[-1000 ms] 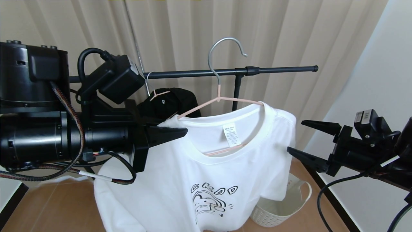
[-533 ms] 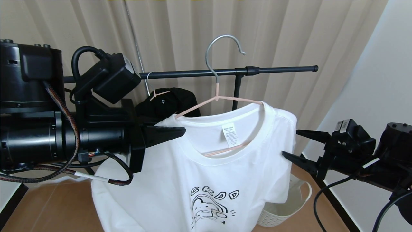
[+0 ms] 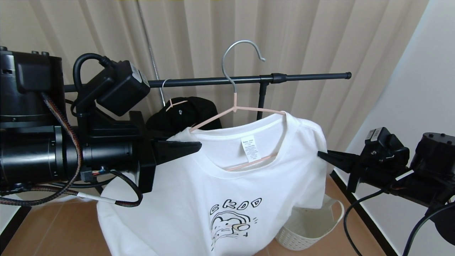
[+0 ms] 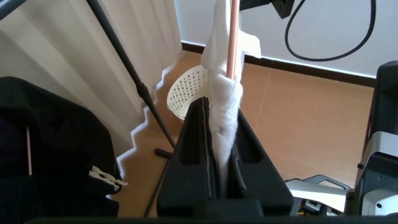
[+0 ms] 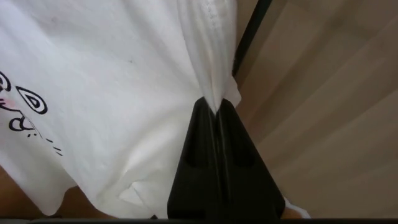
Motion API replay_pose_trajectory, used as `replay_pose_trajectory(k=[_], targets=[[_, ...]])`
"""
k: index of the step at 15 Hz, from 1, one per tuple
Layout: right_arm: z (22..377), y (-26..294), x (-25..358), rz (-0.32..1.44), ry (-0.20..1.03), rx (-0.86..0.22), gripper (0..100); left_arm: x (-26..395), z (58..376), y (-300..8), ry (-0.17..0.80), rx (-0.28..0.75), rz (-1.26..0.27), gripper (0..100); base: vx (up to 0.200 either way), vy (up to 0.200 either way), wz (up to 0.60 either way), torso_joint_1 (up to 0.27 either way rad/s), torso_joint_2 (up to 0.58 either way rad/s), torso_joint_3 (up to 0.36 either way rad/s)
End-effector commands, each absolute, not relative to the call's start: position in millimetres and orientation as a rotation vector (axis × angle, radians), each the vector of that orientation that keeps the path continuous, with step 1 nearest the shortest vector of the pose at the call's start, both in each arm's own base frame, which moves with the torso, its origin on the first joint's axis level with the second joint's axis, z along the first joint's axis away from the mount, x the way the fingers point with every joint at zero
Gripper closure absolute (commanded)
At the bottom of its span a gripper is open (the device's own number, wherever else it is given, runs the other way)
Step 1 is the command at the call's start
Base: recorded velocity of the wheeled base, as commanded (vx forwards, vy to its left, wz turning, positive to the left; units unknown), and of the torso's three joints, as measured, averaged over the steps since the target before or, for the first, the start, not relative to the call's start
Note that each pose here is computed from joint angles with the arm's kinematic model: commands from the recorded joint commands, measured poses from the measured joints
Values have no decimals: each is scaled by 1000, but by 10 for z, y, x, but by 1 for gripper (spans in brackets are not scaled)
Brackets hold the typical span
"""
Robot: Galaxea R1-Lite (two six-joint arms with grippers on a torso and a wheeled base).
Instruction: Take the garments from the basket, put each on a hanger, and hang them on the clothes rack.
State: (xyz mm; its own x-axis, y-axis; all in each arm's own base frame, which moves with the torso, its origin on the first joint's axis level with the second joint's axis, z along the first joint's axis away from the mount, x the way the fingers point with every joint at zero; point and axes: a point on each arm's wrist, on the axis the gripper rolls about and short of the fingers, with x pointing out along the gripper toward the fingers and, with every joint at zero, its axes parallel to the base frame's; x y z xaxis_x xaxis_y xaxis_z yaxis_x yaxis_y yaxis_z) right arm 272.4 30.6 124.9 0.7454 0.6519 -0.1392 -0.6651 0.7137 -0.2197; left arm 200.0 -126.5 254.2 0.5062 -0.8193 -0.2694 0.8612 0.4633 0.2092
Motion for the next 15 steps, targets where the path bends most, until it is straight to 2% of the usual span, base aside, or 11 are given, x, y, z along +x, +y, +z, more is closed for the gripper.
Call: replay_pose_trajectory(k=[1, 11, 15], targets=[[1252, 263, 2761, 713, 52, -260, 100, 1985, 2552, -1239, 133, 335, -1029, 100, 0, 0, 0, 0, 0, 0], [1248, 237, 2780, 696, 59, -253, 100, 2002, 2539, -1180, 143, 331, -1005, 100, 0, 0, 0, 0, 0, 0], [1261, 300, 2673, 728, 53, -254, 100, 2011, 2512, -1176, 163, 312, -1000, 100, 0, 0, 0, 0, 0, 0]])
